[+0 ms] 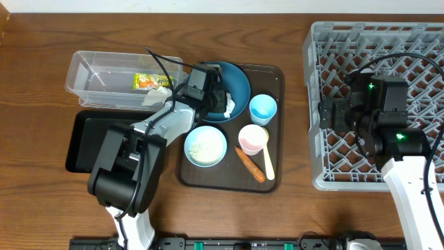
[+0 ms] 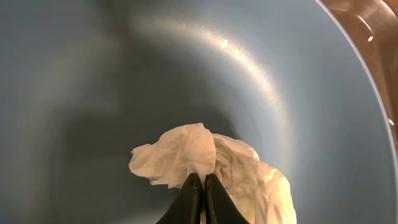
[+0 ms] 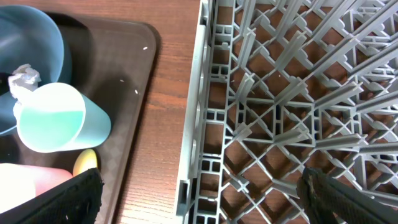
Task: Sort waste into correct bins and load items into the dishwasher rack
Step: 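Lower the left gripper into the blue bowl and grasp the last tissue, then carry the tissue with the left gripper and drop it in the clear bin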
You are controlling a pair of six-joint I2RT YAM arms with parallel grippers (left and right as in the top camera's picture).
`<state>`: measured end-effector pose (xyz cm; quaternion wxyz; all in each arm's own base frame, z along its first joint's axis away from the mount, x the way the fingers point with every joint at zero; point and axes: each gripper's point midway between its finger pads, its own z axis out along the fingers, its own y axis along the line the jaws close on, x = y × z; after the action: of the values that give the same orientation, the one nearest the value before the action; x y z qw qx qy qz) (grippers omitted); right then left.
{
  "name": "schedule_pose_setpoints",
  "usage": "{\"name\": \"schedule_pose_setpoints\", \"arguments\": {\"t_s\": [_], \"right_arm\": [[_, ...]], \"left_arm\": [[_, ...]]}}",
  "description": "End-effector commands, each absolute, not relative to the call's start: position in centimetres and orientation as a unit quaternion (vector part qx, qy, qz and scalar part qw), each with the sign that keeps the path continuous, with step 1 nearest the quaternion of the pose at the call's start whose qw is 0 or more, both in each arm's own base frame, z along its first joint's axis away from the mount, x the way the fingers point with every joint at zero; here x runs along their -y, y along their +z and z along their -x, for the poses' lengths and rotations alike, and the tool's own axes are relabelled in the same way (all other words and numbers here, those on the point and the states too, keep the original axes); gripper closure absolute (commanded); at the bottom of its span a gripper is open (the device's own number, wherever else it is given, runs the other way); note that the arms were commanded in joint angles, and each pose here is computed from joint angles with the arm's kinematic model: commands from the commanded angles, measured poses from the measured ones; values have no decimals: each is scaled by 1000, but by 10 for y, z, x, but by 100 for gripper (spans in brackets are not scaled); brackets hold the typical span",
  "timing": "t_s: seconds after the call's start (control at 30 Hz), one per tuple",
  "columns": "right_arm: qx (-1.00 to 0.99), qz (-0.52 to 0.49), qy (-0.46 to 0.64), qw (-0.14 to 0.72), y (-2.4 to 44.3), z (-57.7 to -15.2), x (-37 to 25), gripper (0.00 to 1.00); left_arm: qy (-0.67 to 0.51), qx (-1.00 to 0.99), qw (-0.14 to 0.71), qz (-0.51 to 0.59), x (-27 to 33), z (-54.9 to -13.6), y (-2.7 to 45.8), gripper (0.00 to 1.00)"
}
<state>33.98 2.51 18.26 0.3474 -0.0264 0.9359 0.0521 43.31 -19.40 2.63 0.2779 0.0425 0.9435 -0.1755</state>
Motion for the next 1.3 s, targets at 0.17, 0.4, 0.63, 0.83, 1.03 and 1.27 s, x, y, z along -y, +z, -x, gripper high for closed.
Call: {"name": "schedule_pose_setpoints", "arguments": {"t_s": [0.17,0.4,0.63,0.83,1.03,1.27], "right_arm": [[-933,28,57,355,190,-343,-28,1],[-933,28,57,355,190,-343,-28,1],[-933,28,57,355,190,-343,-28,1],[-932,28,57,357,190,-343,-28,1],[-933,28,57,355,190,-343,-28,1],[-933,28,57,355,190,-343,-28,1]], "left_arm": [[-181,-923,339,-27,171,-442,104,94],[-141,-901,411,-10,119,-445,169,94],[-69,-888,447,88,25,-457,189,94],[-43,-904,404,132,-18,-456,153,92],[-38,-903,403,142,-28,-459,147,62],[-98,-891,432,103,3,-458,180,60]]}}
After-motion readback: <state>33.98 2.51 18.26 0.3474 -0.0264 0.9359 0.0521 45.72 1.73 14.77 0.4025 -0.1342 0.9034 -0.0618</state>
